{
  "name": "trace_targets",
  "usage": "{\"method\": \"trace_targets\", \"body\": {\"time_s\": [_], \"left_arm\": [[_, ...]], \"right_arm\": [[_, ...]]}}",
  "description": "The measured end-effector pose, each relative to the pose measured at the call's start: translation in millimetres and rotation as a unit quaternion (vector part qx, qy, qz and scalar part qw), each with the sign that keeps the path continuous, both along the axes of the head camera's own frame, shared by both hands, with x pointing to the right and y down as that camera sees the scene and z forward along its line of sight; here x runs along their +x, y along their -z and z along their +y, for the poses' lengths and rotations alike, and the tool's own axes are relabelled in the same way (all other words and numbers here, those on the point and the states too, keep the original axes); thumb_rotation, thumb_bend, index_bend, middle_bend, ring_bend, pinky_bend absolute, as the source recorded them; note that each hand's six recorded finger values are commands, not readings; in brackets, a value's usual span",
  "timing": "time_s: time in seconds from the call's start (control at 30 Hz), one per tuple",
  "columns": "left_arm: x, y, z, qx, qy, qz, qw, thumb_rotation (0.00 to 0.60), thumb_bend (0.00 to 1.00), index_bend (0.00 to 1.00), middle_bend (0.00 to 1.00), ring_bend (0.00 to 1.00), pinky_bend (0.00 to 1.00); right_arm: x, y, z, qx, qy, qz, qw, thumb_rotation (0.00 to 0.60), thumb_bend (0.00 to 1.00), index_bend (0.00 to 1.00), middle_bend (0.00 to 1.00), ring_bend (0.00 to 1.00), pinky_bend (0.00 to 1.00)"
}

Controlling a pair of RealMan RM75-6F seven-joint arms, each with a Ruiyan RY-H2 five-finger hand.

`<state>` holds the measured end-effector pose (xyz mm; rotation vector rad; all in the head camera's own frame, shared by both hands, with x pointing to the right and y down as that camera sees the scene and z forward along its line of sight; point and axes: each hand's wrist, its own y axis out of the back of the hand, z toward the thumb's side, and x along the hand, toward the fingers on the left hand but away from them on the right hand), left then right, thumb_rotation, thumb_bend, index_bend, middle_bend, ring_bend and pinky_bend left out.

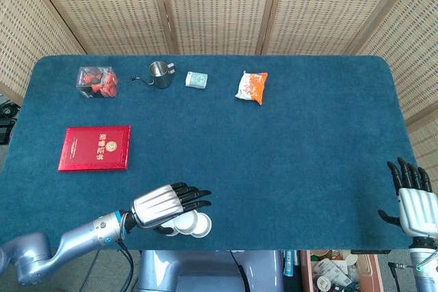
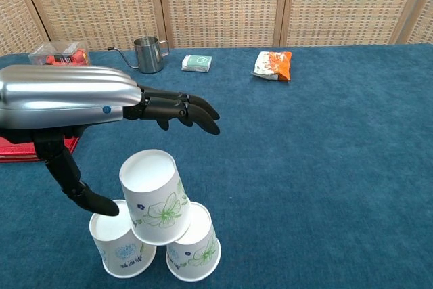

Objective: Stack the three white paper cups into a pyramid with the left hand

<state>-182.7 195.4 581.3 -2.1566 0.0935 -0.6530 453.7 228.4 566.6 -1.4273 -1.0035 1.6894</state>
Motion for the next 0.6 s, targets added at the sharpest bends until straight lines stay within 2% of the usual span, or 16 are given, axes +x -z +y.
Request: {"method": "trace_targets", "body": {"time_s": [0.17, 0.27, 0.37, 0.43, 0.5, 0.6], "left_arm": [[-4, 6, 0, -0.008, 0.004, 0.001, 1.0000, 0.600, 0.18, 0.10, 0.05, 0.15, 0.25], [-7, 12, -5, 0.002, 0.013, 0.009, 0.9999, 0.600, 0.18, 0.09, 0.03, 0.15, 0.25], [-17, 22, -13, 0.019, 0.039, 0.019, 0.9989, 0.600, 0.18, 0.03, 0.00, 0.10, 0.19], [-31, 29, -21, 0.031, 0.069, 0.022, 0.9969, 0.600, 0.18, 0.00, 0.00, 0.03, 0.08], [-52, 36, -28, 0.045, 0.111, 0.014, 0.9928, 0.600, 0.18, 0.00, 0.00, 0.00, 0.01], [-87, 36, -34, 0.058, 0.175, -0.024, 0.9825, 0.600, 0.18, 0.00, 0.00, 0.00, 0.00]], "right_arm": [[-1, 0, 0, 0.000, 0.001, -0.001, 1.0000, 0.600, 0.00, 0.00, 0.00, 0.00, 0.00], [-2, 1, 1, 0.000, 0.003, -0.002, 1.0000, 0.600, 0.00, 0.00, 0.00, 0.00, 0.00], [-4, 2, 1, 0.001, 0.005, -0.005, 1.0000, 0.600, 0.00, 0.00, 0.00, 0.00, 0.00], [-4, 2, 2, 0.001, 0.006, -0.008, 1.0000, 0.600, 0.00, 0.00, 0.00, 0.00, 0.00], [-5, 2, 2, -0.001, 0.006, -0.010, 0.9999, 0.600, 0.00, 0.00, 0.00, 0.00, 0.00], [-7, 3, 2, -0.001, 0.009, -0.013, 0.9999, 0.600, 0.00, 0.00, 0.00, 0.00, 0.00]]}}
